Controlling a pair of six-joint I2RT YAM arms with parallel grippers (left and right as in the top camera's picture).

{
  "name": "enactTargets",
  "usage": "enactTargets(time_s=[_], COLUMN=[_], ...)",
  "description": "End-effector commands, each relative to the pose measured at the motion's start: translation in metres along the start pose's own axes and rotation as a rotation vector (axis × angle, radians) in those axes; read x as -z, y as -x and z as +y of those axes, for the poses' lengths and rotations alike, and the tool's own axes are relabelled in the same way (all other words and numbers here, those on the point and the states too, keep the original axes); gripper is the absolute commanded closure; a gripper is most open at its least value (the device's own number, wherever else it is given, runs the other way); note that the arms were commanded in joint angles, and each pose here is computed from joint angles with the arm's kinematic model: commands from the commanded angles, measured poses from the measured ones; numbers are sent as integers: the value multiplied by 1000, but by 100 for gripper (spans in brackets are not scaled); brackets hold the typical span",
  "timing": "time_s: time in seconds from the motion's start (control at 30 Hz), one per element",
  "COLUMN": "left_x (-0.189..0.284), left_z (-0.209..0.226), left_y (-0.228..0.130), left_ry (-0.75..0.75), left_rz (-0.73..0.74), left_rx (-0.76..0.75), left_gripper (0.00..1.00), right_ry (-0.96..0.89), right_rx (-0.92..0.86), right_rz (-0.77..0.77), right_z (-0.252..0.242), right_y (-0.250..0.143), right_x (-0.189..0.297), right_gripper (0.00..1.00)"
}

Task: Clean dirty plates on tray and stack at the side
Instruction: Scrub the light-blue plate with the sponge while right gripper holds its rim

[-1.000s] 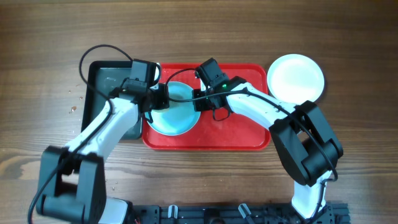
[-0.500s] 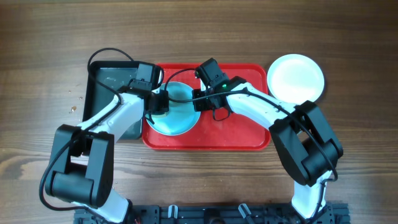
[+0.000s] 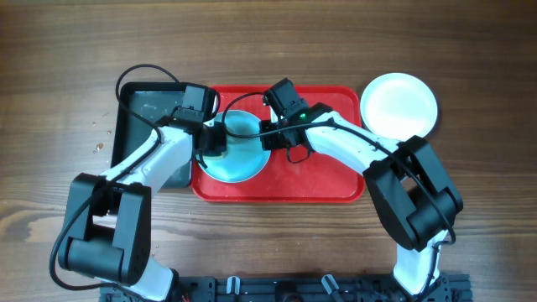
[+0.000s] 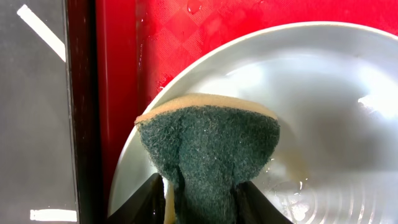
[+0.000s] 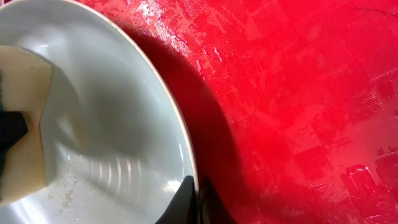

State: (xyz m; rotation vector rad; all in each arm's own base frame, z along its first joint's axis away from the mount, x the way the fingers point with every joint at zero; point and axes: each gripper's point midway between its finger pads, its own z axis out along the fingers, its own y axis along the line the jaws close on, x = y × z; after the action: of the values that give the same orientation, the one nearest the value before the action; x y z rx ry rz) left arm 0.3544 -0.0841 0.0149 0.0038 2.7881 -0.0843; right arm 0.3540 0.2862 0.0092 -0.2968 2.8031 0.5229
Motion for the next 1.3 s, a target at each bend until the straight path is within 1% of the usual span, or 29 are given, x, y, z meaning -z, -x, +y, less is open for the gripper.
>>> enactTargets(time_s=[0.0,0.07,0.1,0.13,0.17,0.2,0.23,0.27,0.33,0.37,0.4,0.43,0.47,0.5,0.53,0.63,0.67,0.7,0.8,0.9,0.97,1.17,1.2,1.27], left_x=[9,9,9,9,9,9,9,9,9,9,10,10,10,10,10,10,10,10,9,10,9,-15,-20,-24], left_z=[3,2,-2,-7,-8,-8,-8,-8,-8,-8,-8,-8,-8,-8,-8,-8,-8,-8,-6,11,12,1,-4,-21], left_y=[11,11,10,11,11,12,12,12,12,12,13,13,13,13,13,13,13,13,14,18,18,4,1,-6], left_ry=[9,3,-19,-48,-55,-56,-56,-56,-55,-56,-56,-56,-56,-56,-56,-56,-56,-56,-44,55,64,22,0,-104], left_rz=[-39,-38,-35,-34,-35,-38,-39,-39,-39,-40,-42,-43,-43,-43,-43,-43,-43,-43,-46,-70,-71,-8,7,43], left_rx=[3,3,2,2,2,2,2,2,1,2,2,2,2,2,2,2,2,2,2,1,-8,-23,-24,-24], left_gripper=[66,64,64,62,55,53,52,47,48,55,66,68,67,70,75,74,78,96,96,96,96,96,96,96], right_ry=[28,28,28,28,28,28,28,28,28,28,28,28,28,28,28,28,28,28,27,28,28,28,28,28], right_rx=[32,32,32,32,32,32,32,32,32,32,32,32,32,32,32,32,32,32,32,32,32,32,32,32], right_rz=[-23,-23,-23,-23,-23,-23,-23,-23,-23,-23,-23,-23,-23,-23,-23,-23,-23,-23,-22,-23,-22,-23,-23,-23], right_z=[11,11,11,11,11,11,11,11,11,11,11,11,11,11,11,11,11,11,11,11,11,11,11,11], right_y=[7,7,7,7,7,7,6,6,6,6,6,6,6,6,6,6,6,6,6,6,6,6,6,6], right_x=[9,9,9,9,9,9,9,9,9,9,9,9,9,9,9,9,9,9,9,9,9,9,9,9], right_gripper=[95,96,95,95,95,95,96,95,95,95,95,95,95,95,96,95,95,96,95,95,96,96,96,96])
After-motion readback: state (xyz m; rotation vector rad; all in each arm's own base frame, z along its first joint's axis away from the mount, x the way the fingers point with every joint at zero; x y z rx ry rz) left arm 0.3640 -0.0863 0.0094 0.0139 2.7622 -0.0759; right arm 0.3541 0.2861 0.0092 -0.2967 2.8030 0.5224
